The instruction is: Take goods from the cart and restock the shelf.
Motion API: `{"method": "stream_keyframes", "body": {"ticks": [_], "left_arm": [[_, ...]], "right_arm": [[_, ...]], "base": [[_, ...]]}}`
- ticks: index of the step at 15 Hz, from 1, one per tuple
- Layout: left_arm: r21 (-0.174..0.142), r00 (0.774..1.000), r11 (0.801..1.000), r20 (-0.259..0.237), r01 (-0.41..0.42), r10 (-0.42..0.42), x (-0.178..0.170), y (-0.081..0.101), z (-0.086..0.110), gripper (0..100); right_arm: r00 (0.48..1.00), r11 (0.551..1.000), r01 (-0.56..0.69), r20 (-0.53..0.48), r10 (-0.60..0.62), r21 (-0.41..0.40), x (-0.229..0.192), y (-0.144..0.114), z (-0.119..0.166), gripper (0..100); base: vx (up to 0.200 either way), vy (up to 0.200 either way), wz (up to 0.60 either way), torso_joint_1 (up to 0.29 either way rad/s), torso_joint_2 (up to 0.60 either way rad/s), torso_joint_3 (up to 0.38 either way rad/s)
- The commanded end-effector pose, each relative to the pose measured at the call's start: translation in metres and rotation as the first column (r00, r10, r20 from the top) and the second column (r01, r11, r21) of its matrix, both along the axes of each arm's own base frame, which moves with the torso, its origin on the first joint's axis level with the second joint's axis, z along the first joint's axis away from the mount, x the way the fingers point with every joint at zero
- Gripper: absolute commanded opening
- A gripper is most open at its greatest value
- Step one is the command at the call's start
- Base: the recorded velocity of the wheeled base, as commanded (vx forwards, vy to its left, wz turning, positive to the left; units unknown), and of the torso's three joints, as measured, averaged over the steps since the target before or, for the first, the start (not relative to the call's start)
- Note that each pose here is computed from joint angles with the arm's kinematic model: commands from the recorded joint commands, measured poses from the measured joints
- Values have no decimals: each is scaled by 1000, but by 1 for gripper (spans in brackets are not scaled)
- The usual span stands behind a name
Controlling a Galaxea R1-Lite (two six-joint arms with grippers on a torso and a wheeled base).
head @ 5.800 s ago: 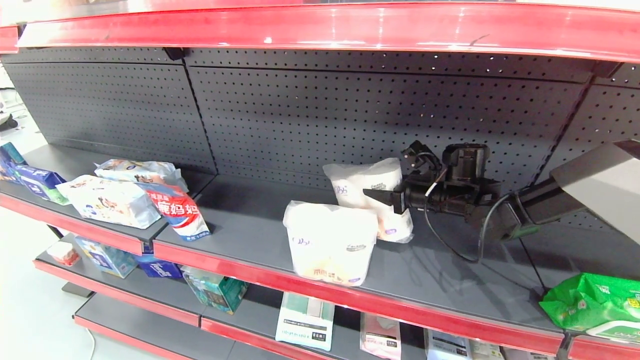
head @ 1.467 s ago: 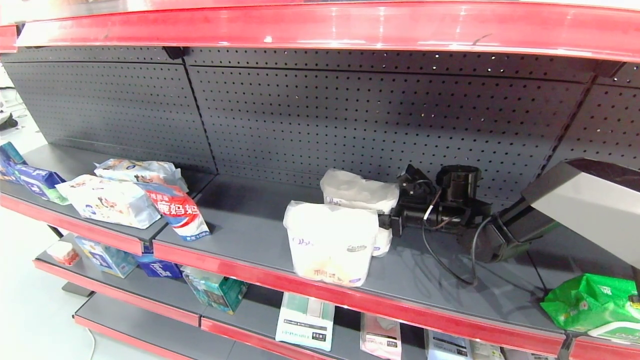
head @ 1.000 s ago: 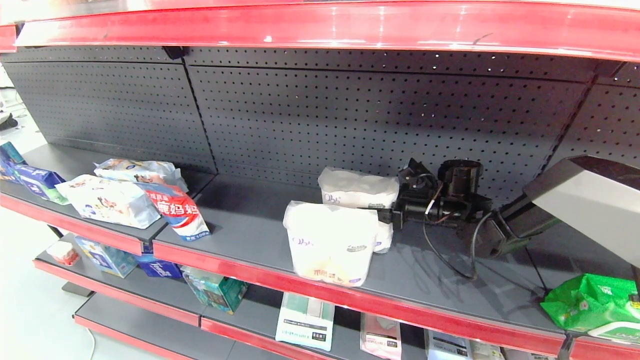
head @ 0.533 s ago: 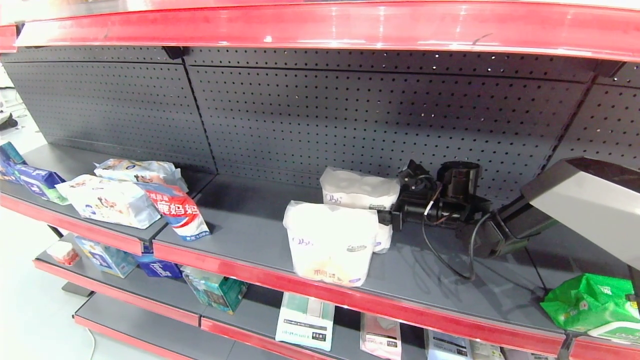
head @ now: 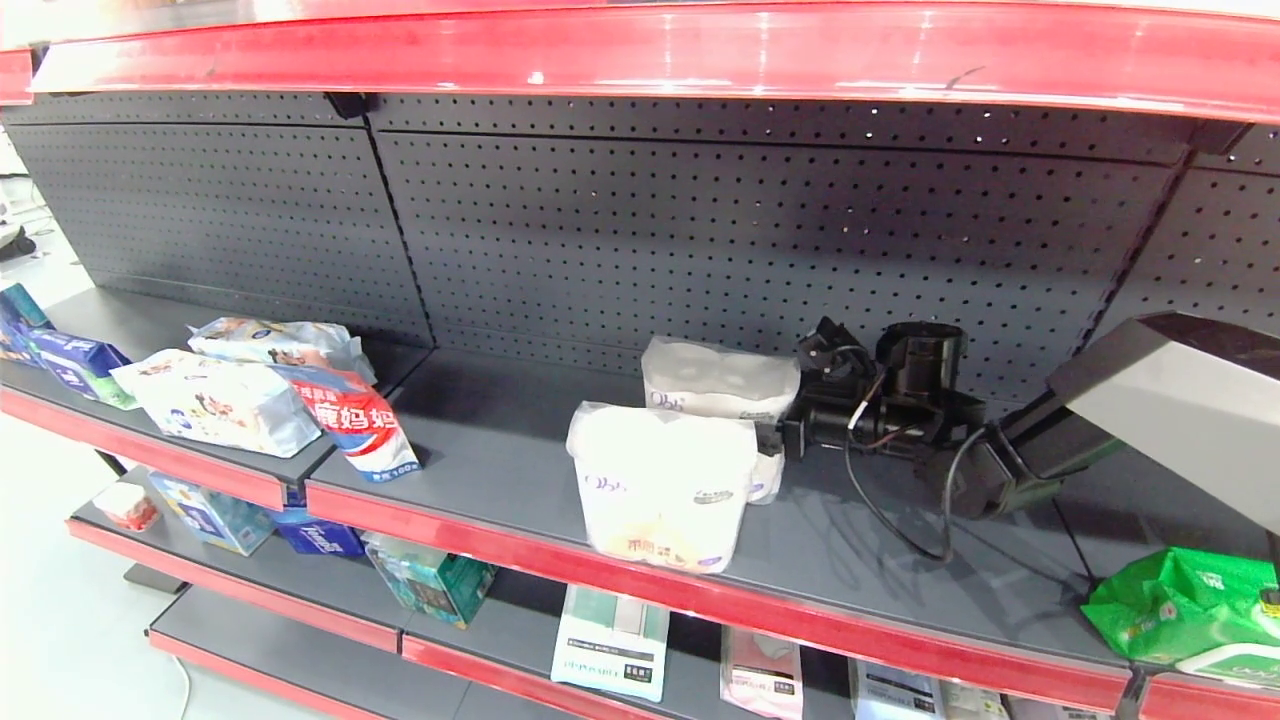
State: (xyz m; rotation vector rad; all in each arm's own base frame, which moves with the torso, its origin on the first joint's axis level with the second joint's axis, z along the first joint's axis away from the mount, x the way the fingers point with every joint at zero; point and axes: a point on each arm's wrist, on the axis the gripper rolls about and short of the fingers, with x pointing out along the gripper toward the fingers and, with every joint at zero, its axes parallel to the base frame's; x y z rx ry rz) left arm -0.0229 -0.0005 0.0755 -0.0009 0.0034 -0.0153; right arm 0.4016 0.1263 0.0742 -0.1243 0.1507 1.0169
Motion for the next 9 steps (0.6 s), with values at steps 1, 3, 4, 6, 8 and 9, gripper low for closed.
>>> {"method": "stream_keyframes", "body": {"ticks": [1,3,4,6,8,9], "left_arm": [[-1,1000,1000,0,0,0,0,0,0,100],[-1,1000,1000,0,0,0,0,0,0,100],[-1,1000,1000,0,0,0,0,0,0,100],[-1,1000,1000,0,0,0,0,0,0,100],[-1,1000,1000,2,0,0,0,0,0,100],[1,1000,1000,2,0,0,0,0,0,100]], "right_arm": [[1000,1000,9,-4,-9,-1,-12,-6,10,100],[1000,1000,24,-13,-24,-5,-19,-14,13,100],[999,999,36,-11,-36,-8,-22,-16,15,100],[998,998,67,-14,-67,-14,-26,-23,17,100],[996,996,83,-27,-84,-20,-33,-31,18,100],[994,995,98,-40,-99,-25,-42,-37,19,100]], "base": [[0,0,0,0,0,0],[0,0,0,0,0,0],[0,0,0,0,0,0],[0,0,0,0,0,0],[0,0,0,0,0,0],[0,0,0,0,0,0]]}}
